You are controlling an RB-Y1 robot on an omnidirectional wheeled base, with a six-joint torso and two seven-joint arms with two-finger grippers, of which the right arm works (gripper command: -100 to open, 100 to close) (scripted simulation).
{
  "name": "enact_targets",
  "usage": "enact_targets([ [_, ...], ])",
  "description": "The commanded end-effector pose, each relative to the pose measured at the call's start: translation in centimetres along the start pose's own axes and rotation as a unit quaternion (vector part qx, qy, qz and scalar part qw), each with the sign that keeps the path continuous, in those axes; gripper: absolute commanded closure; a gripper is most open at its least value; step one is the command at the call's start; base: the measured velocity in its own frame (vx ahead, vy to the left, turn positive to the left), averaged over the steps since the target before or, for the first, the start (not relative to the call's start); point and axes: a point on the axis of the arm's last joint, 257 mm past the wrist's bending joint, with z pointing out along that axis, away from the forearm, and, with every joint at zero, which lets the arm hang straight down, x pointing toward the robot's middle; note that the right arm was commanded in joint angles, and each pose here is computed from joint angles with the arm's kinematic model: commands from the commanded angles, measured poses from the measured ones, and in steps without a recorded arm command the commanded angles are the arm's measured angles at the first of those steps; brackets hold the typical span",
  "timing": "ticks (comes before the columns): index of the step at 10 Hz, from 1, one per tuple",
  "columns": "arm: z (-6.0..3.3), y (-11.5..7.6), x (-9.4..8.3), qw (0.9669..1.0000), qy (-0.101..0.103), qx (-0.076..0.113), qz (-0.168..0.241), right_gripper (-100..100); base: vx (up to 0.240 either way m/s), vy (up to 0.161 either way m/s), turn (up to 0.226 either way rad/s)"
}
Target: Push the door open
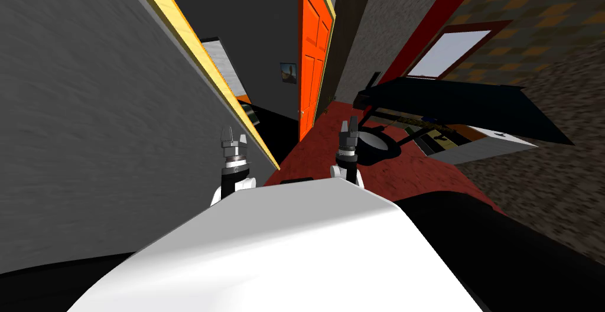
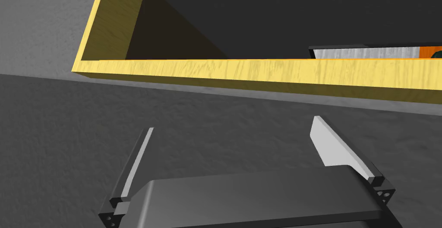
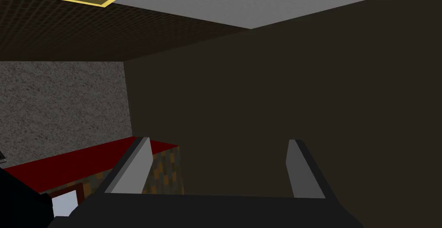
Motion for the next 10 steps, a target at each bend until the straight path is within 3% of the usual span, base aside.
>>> enact_targets([
  [1,-0.18,-0.8,0.7,0.9999,0.009,0.004,0.005,-100,0.053,-0.023,0.05],
  [10,-1.5,-5.6,4.4,0.9974,0.055,0.033,0.033,-100,0.116,-0.058,0.046],
])
